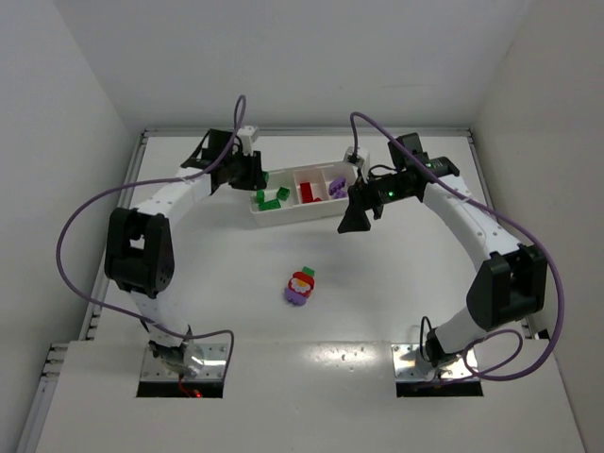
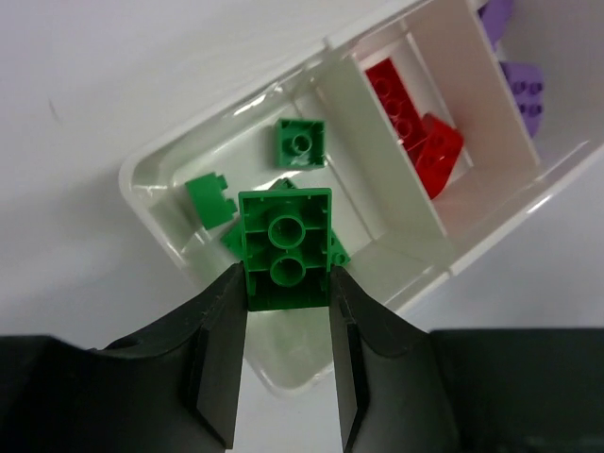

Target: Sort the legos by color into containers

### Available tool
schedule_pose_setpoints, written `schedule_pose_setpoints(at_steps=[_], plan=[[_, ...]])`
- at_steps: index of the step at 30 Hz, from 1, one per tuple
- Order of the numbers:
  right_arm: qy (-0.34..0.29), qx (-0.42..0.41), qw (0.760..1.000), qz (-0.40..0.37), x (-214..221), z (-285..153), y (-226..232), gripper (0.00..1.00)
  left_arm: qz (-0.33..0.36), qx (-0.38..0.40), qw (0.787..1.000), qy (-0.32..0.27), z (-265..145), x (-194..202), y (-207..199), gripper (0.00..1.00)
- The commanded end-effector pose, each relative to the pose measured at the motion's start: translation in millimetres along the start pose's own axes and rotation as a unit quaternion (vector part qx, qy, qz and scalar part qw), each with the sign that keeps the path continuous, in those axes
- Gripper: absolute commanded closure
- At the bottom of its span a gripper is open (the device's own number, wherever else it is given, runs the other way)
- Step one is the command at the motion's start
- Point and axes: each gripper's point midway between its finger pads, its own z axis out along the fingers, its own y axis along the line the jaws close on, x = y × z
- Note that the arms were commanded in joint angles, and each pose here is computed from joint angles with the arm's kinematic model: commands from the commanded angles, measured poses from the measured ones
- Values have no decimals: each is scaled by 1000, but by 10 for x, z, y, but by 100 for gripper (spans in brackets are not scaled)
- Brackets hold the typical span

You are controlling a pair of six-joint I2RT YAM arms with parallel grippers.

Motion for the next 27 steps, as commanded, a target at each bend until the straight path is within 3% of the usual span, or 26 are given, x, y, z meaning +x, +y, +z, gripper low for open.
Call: schedule_pose_setpoints(at_steps=[1,8,11,13,15,18,23,27], plan=[[-12,5,1000,-6,-76,-23,-27,22,21,-33,999,10,-44,-6,101,82],[-12,5,1000,-6,-76,-23,-27,22,22,-19,999,25,34,73,86,41],[-7,8,1000,-3,-37,-14,-41,22,25,15,999,28,32,85,-28,34],[-7,8,1000,-3,-37,-14,-41,22,25,76,997,20,-68,101,-216,33],[-5,7,1000,1,-4,-4,-41,22,50,182,981,-45,-420,-140,-532,31],[-5,0,1000,-1,103,14,6,22,78,273,957,-58,-749,39,-874,31],[10,-21,999,-26,281,145,94,22,143,297,944,-21,-1128,585,-1273,31],[52,-39,997,-37,481,386,67,24,165,246,954,-34,-1242,704,-1140,31]])
